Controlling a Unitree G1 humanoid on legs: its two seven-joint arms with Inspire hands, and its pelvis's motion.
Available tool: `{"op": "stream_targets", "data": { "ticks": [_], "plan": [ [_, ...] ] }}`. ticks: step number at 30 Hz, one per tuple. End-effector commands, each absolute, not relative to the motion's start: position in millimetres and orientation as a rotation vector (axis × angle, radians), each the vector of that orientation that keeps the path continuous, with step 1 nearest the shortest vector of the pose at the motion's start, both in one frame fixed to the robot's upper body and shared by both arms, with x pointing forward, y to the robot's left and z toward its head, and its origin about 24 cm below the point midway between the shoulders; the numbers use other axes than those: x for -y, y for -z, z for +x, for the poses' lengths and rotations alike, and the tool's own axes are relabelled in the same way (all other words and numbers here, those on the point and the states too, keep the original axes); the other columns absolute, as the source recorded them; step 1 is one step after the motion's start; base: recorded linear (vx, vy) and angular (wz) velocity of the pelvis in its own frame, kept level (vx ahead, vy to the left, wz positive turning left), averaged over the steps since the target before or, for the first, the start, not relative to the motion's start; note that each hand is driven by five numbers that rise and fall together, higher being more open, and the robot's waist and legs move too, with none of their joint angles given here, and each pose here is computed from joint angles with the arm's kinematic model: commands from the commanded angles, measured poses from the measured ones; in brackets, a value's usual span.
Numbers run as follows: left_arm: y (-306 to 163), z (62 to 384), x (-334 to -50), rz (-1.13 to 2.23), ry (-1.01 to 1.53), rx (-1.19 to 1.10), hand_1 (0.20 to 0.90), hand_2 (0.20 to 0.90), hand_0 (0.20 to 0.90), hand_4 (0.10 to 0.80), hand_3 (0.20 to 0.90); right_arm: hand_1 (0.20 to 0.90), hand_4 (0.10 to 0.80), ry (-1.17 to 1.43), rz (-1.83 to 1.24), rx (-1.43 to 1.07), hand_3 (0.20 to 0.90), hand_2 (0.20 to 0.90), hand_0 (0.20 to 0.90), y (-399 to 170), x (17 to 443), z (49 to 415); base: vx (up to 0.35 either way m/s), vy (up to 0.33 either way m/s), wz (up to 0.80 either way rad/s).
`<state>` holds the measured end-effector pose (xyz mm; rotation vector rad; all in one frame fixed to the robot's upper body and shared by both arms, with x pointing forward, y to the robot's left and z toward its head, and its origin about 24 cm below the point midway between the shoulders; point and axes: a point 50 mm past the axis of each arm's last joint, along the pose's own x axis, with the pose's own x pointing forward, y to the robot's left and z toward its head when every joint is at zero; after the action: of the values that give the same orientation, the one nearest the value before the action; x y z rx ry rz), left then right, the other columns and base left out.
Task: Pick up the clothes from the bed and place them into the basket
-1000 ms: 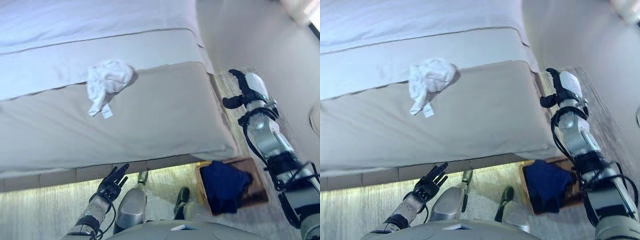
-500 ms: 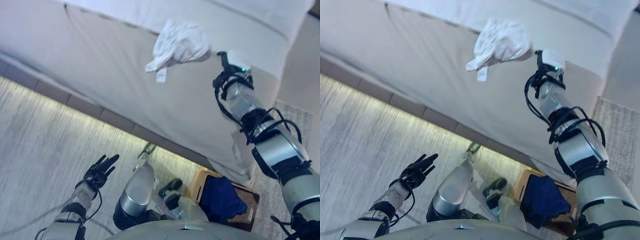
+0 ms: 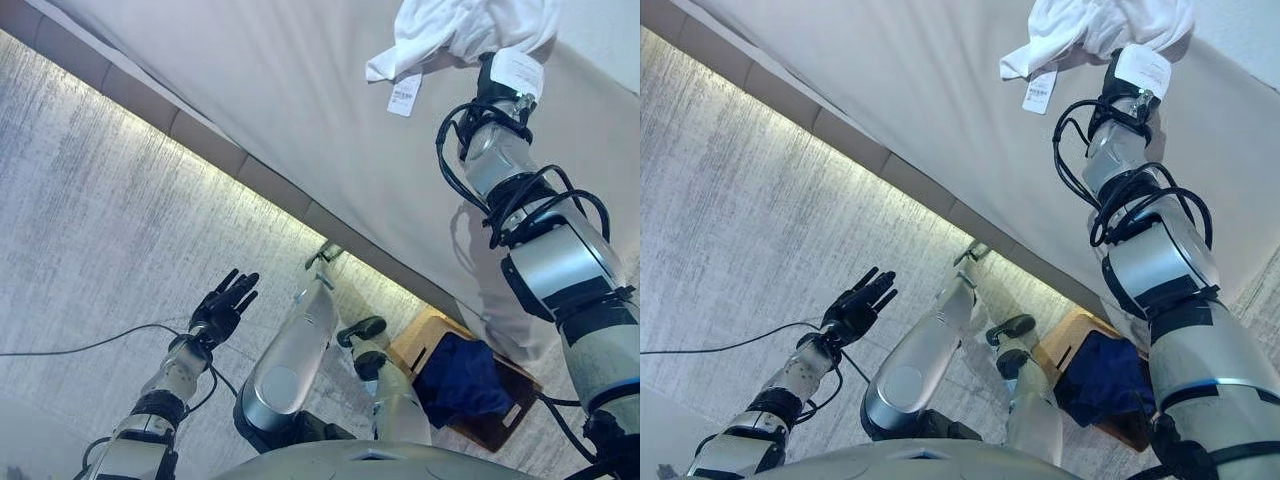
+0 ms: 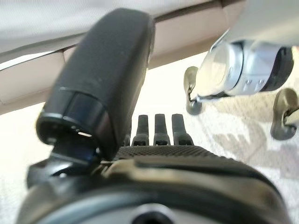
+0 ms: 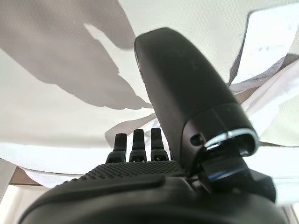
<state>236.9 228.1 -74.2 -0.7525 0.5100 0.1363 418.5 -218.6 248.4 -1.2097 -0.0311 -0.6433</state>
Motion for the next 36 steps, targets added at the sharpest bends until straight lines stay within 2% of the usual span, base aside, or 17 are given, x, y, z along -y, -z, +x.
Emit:
{"op": "stream_targets", "data": {
  "ticks": [1, 9, 16, 25, 36],
  "plan": [
    [90, 208, -236, -0.767, -0.166, -0.553, 0.9, 0.9, 0.9, 0.8, 0.9, 0.9, 0.8, 0.857, -1.182, 0.399, 0.9, 0.9, 0.9, -325, 201, 407, -0.042, 0.012, 0.09],
    [99, 201, -220, -0.794, -0.159, -0.576, 0.9, 0.9, 0.9, 0.8, 0.9, 0.9, 0.8, 0.77, -0.815, 0.638, 0.9, 0.9, 0.9, -336, 157, 401, -0.042, 0.018, 0.07],
    [97, 208, -214, -0.817, -0.155, -0.557, 0.9, 0.9, 0.9, 0.8, 0.9, 0.9, 0.8, 0.802, -1.032, 0.868, 0.9, 0.9, 0.9, -358, 130, 387, -0.016, 0.014, 0.0],
    [95, 206, -227, -0.79, -0.157, -0.567, 0.9, 0.9, 0.9, 0.8, 0.9, 0.9, 0.8, 0.749, -1.3, 0.649, 0.9, 0.9, 0.9, -354, 141, 400, 0.005, -0.026, 0.0],
    [93, 198, -251, -0.762, -0.18, -0.575, 0.9, 0.9, 0.9, 0.8, 0.9, 0.9, 0.8, 0.665, -1.383, 0.316, 0.9, 0.9, 0.9, -354, 163, 411, 0.038, -0.026, 0.06]
  ]
}}
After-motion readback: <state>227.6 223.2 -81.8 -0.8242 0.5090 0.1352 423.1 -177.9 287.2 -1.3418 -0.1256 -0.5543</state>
